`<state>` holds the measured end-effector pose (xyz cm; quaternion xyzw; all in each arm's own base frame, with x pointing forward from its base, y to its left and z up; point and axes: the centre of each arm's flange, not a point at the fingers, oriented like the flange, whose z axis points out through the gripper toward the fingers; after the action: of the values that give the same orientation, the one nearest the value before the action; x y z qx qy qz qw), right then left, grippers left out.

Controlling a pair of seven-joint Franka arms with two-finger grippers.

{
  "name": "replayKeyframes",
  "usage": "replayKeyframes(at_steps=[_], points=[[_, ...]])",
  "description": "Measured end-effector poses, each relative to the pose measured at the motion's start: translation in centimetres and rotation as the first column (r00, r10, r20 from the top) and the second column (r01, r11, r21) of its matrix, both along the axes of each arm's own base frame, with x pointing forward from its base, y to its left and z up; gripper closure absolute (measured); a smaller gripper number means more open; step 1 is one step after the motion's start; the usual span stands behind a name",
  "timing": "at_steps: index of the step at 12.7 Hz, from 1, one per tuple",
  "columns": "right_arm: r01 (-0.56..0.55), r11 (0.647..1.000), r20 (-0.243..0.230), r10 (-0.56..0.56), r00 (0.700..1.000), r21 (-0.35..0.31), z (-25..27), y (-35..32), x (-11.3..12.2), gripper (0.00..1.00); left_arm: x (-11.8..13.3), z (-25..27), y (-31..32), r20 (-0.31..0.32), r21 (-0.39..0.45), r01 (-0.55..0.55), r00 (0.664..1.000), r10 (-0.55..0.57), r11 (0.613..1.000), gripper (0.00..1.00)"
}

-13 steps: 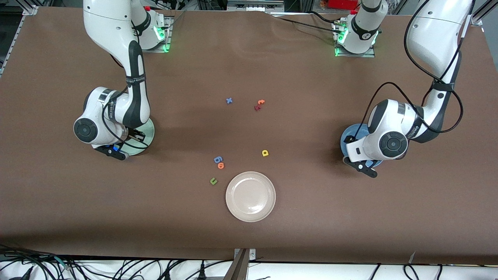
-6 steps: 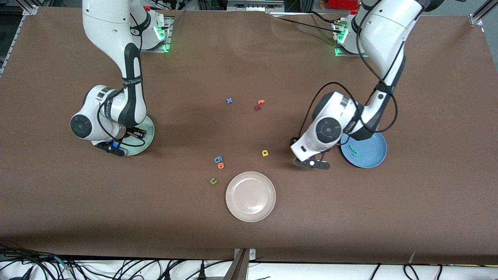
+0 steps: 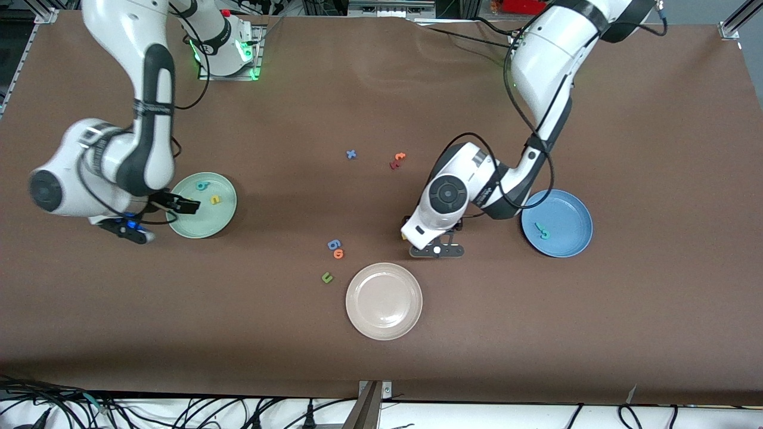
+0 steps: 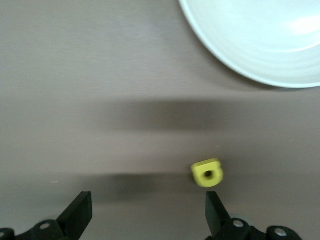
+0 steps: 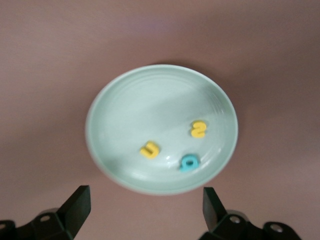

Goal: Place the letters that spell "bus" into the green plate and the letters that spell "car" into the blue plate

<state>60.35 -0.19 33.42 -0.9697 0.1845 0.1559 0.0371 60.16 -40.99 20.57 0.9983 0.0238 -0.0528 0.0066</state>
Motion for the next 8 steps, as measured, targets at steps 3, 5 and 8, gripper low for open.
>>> replayKeyframes(at_steps=[3, 5, 8], points=[[-0.016, 1.000, 0.021, 0.015, 1.000, 0.027, 5.9, -0.3, 1.6, 0.01, 0.1, -0.4, -2.4, 0.018, -0.014, -0.034, 0.999, 0.034, 0.999, 0.00], [-0.025, 0.999, 0.016, 0.025, 1.000, 0.042, 8.6, -0.5, 2.2, 0.01, 0.2, -0.9, -2.6, 0.022, -0.019, -0.038, 0.999, 0.038, 0.999, 0.00], [-0.046, 0.998, 0.056, 0.044, 0.997, 0.032, 12.0, -0.3, 3.1, 0.01, -0.1, -2.4, -3.1, 0.021, -0.023, -0.033, 0.999, 0.034, 0.999, 0.03]])
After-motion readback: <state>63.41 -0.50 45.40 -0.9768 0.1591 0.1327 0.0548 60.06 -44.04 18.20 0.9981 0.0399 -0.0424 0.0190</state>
